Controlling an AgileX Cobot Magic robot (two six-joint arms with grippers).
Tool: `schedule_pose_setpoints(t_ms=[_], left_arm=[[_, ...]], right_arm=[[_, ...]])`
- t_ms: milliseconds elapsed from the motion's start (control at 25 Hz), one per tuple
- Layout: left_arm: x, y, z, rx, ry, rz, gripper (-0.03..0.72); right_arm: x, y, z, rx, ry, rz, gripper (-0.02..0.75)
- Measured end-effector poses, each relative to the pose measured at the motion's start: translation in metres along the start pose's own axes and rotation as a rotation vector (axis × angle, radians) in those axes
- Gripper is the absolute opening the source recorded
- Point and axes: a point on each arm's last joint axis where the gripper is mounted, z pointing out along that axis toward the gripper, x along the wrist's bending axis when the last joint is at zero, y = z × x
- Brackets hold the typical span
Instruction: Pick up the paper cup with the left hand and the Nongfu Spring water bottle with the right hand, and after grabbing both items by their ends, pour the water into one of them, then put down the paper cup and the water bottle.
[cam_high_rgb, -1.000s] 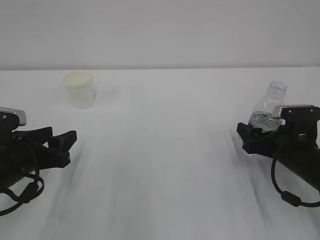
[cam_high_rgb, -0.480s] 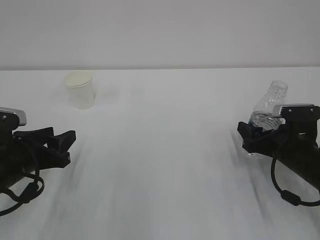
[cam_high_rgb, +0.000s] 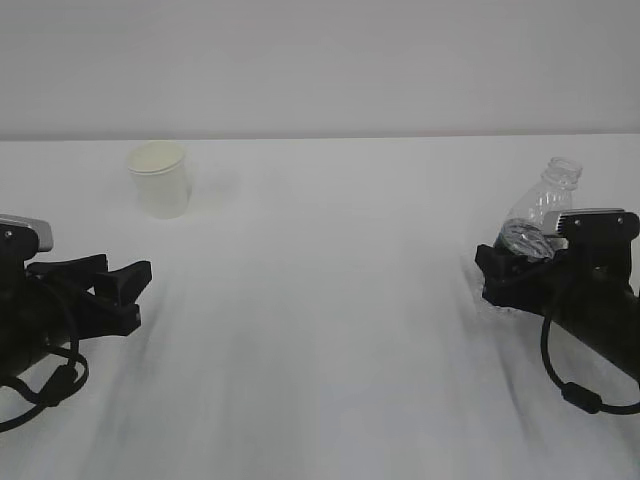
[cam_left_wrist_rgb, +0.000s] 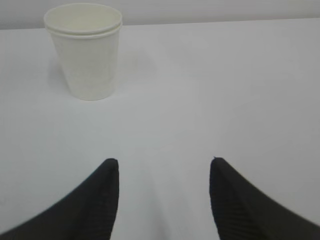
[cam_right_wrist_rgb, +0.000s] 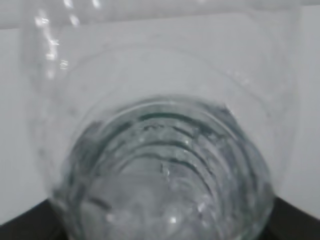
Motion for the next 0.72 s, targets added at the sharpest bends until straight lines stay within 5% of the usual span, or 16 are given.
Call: schedule_pose_setpoints(t_ms=[720], left_arm=[[-0.0006,-0.0001,0.0,0.001,-0.007,0.003,0.41]], right_arm=[[0.0024,-0.0027,-0.0027,0.01,0.022,-0.188,0.427]])
